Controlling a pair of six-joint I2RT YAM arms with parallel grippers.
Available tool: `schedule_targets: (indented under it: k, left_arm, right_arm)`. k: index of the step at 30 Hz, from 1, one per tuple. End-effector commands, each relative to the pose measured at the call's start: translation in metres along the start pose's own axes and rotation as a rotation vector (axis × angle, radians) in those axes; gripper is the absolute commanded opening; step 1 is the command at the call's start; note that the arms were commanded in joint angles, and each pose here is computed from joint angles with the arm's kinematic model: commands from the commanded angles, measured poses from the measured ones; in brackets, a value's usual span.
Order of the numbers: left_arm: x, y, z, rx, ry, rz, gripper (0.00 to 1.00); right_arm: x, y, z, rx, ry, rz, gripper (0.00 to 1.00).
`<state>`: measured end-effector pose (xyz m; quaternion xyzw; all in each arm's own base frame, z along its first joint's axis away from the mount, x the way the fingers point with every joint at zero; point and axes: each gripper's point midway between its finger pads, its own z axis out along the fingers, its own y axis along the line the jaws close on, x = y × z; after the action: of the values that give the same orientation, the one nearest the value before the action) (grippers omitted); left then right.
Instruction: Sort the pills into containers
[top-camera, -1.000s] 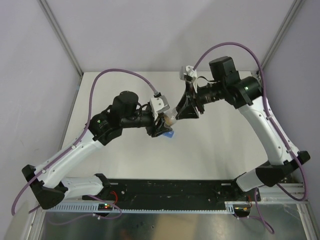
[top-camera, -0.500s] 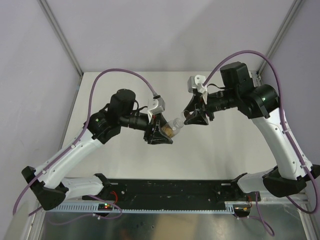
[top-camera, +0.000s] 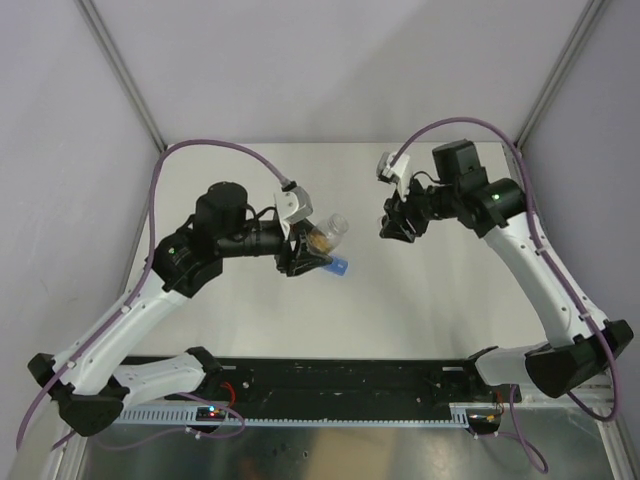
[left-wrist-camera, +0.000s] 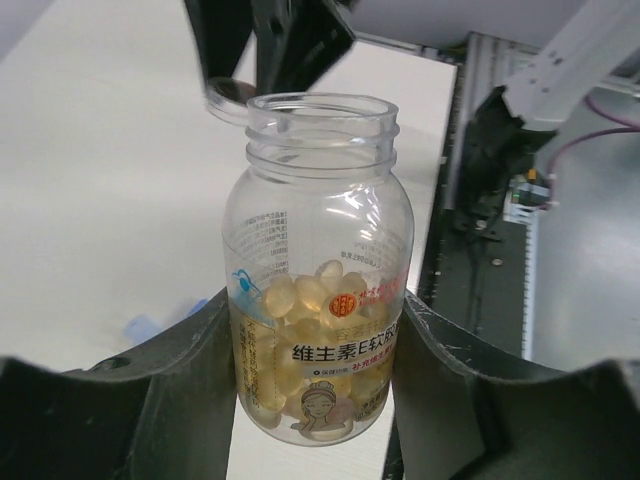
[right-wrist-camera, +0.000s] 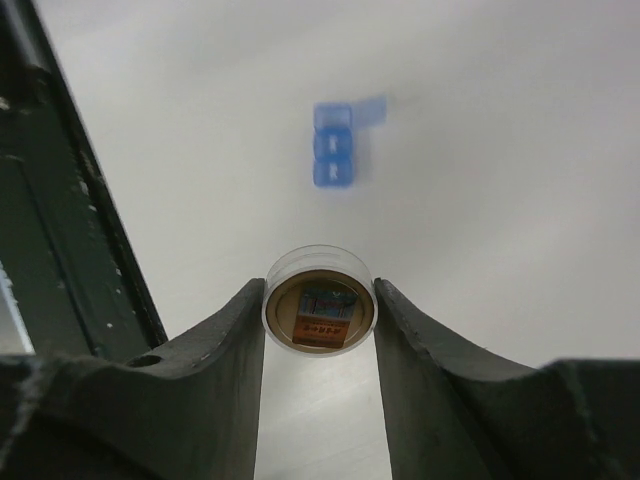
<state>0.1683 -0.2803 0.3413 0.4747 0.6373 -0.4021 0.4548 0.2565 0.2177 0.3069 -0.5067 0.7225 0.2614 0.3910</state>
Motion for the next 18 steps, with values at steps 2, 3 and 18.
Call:
schedule_targets:
  k: [2,3,18]
  left_arm:
    - [-0.006,0.033,-0.014,-0.194,-0.023,0.093,0.0]
    - [-0.005,0.035,-0.015,-0.209,-0.019,0.097,0.0]
    - [0.006,0.045,-0.029,-0.302,-0.01,0.117,0.0]
  right_arm:
    - [0.049,-0.046,0.029,0.19,0.11,0.093,0.17]
    - [0.064,-0.052,0.037,0.209,0.148,0.115,0.17]
    - [0.209,-0.104,0.118,0.27,0.459,0.354,0.19]
